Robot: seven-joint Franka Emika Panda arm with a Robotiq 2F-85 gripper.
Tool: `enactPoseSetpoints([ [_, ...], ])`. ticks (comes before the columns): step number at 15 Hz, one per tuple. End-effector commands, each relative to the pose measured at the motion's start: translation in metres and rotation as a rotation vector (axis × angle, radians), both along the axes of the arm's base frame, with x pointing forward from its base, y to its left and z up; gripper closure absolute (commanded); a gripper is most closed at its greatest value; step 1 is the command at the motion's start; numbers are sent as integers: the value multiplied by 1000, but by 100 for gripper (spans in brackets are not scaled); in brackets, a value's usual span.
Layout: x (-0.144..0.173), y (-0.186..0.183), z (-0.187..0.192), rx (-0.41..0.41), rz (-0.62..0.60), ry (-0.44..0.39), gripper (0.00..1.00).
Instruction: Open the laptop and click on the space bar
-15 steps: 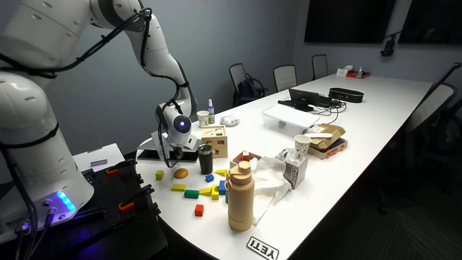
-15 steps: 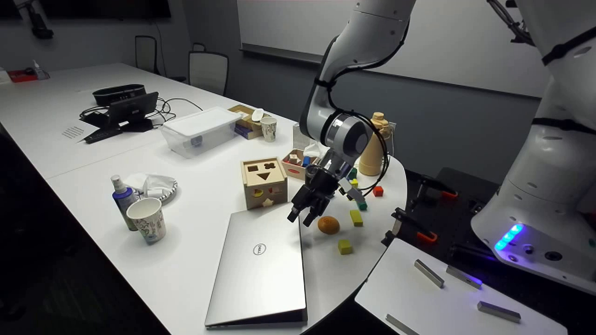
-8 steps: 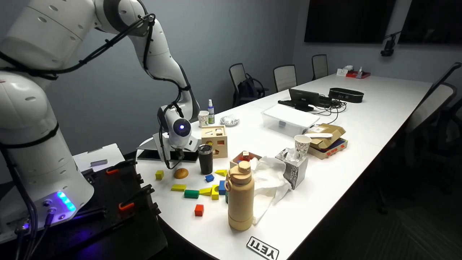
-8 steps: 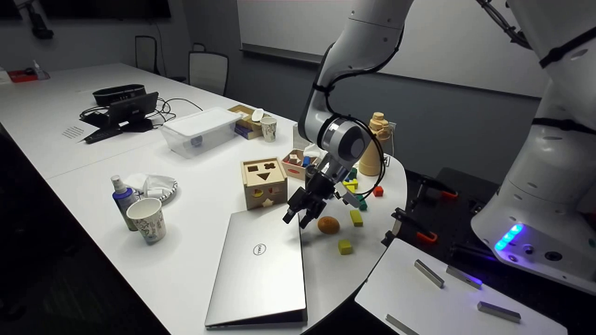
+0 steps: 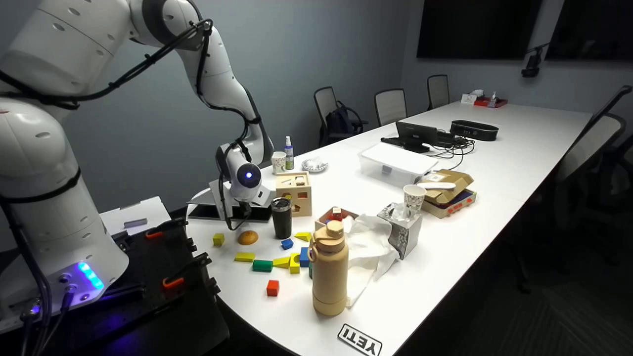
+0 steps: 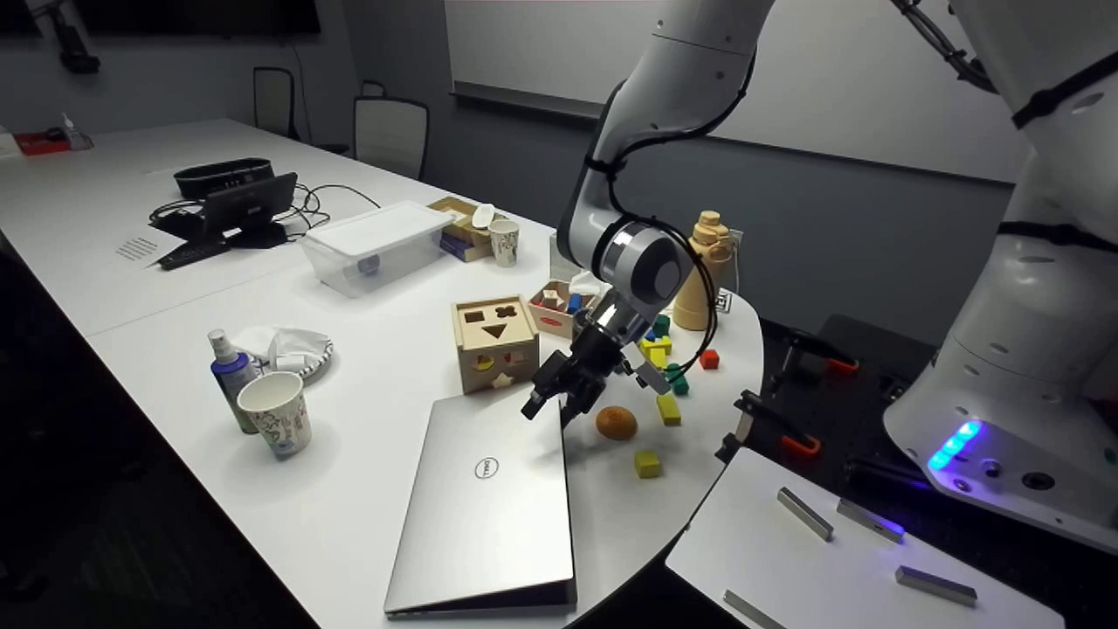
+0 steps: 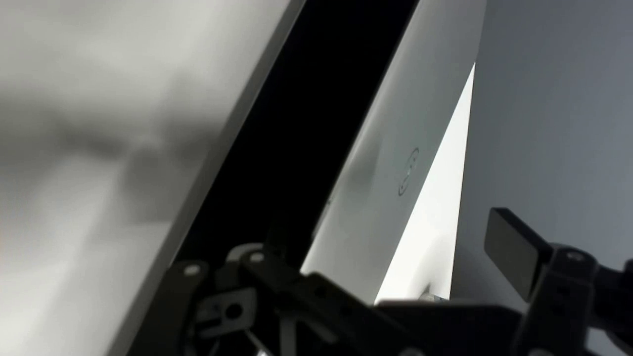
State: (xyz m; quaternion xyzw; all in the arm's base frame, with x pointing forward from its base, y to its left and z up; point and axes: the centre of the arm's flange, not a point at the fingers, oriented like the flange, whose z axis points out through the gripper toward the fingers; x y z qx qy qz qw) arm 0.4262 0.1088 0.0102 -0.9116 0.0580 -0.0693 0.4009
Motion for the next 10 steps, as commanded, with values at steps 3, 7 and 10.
enactPoseSetpoints([
  [3,0,19,-1,74,-9,-23,0],
  [7,7,31,17,125,8,-50,0],
  [10,9,42,32,157,31,-69,0],
])
